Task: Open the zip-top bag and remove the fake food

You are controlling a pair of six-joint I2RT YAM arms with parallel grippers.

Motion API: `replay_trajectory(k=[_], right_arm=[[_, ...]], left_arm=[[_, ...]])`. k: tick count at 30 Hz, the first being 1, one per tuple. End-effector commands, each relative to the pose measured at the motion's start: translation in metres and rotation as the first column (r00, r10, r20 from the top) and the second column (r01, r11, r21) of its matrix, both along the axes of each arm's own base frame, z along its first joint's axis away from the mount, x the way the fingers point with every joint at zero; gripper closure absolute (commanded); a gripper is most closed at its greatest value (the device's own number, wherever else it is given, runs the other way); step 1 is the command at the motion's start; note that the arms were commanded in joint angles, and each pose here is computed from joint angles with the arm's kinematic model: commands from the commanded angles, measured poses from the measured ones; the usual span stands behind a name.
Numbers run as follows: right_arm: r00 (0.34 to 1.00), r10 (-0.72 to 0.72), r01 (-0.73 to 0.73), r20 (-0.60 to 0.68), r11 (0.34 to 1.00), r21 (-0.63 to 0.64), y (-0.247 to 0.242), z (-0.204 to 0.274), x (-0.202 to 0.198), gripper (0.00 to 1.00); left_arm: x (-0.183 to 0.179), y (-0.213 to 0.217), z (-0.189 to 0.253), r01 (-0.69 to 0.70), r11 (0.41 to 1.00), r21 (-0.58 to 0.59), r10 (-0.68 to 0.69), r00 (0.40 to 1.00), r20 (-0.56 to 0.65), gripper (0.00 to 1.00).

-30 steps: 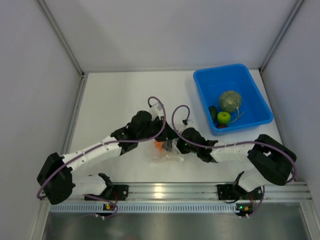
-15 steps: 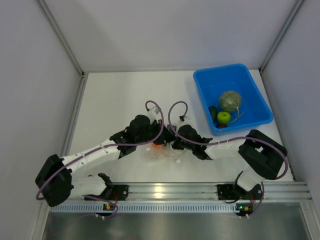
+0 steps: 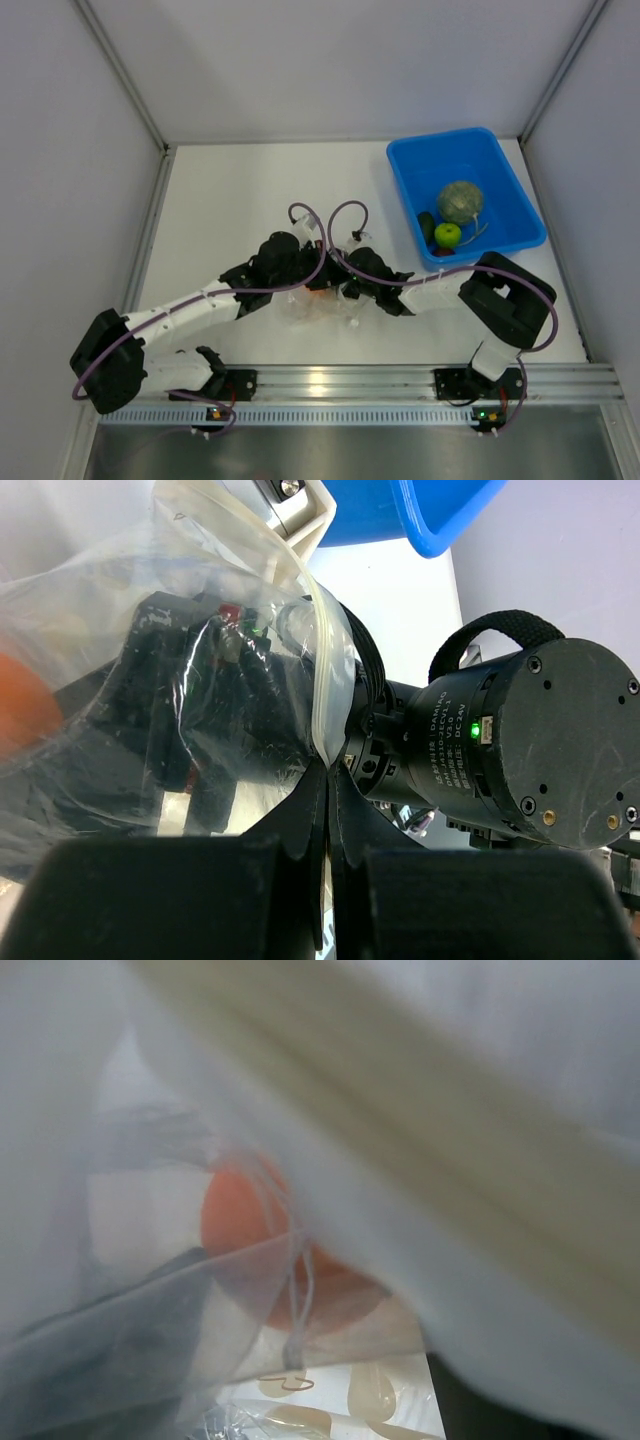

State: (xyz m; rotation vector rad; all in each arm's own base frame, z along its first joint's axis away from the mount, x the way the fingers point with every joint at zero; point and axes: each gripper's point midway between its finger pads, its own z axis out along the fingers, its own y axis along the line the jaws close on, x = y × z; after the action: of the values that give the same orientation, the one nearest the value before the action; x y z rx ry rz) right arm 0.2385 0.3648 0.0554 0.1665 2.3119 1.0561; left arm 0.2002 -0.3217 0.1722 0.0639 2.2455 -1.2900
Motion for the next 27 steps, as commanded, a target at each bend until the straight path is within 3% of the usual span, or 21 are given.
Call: replay_trajectory(k=[1, 7, 11, 17, 19, 21, 22, 27], right_arm=[[1.000, -0.022, 0.022, 0.012, 1.000, -0.009, 0.000, 0.000, 0.002, 0.19], [0.999, -0.026, 0.027, 0.032, 0.999, -0.047, 0.000, -0.003, 0.008, 0.31], [0.998, -0.016, 0.018, 0.057, 0.999, -0.041, -0.001, 0.001, 0.008, 0.49], [0.995, -0.024, 0.030, 0.098, 0.998, -0.060, -0.009, 0.009, 0.010, 0.54], [0.994, -0.034, 0.041, 0.106, 0.997, -0.068, -0.011, 0.011, 0.012, 0.54], [0.995, -0.045, 0.053, 0.094, 0.996, -0.079, -0.012, 0.010, 0.013, 0.36], [0.994, -0.050, 0.058, 0.095, 0.995, -0.079, -0.012, 0.011, 0.015, 0.34], [0.993, -0.080, 0.085, 0.085, 0.995, -0.050, -0.001, 0.021, 0.030, 0.31]], left_arm=[[0.003, -0.005, 0.014, 0.003, 0.999, -0.049, -0.001, 0.999, 0.034, 1.00], [0.002, -0.005, 0.016, 0.005, 0.999, -0.053, -0.003, 0.999, 0.038, 1.00], [0.002, -0.001, 0.016, -0.006, 0.999, -0.053, 0.008, 0.999, 0.045, 1.00], [0.002, 0.002, 0.014, -0.015, 0.998, -0.053, 0.017, 0.999, 0.042, 1.00], [0.002, 0.002, 0.014, -0.015, 0.998, -0.054, 0.018, 0.999, 0.041, 1.00], [0.002, 0.001, 0.016, -0.012, 0.998, -0.057, 0.014, 0.999, 0.040, 1.00], [0.002, 0.001, 0.016, -0.010, 0.998, -0.058, 0.013, 0.999, 0.040, 1.00], [0.000, 0.000, 0.017, -0.001, 0.998, -0.063, 0.004, 0.999, 0.036, 1.00]])
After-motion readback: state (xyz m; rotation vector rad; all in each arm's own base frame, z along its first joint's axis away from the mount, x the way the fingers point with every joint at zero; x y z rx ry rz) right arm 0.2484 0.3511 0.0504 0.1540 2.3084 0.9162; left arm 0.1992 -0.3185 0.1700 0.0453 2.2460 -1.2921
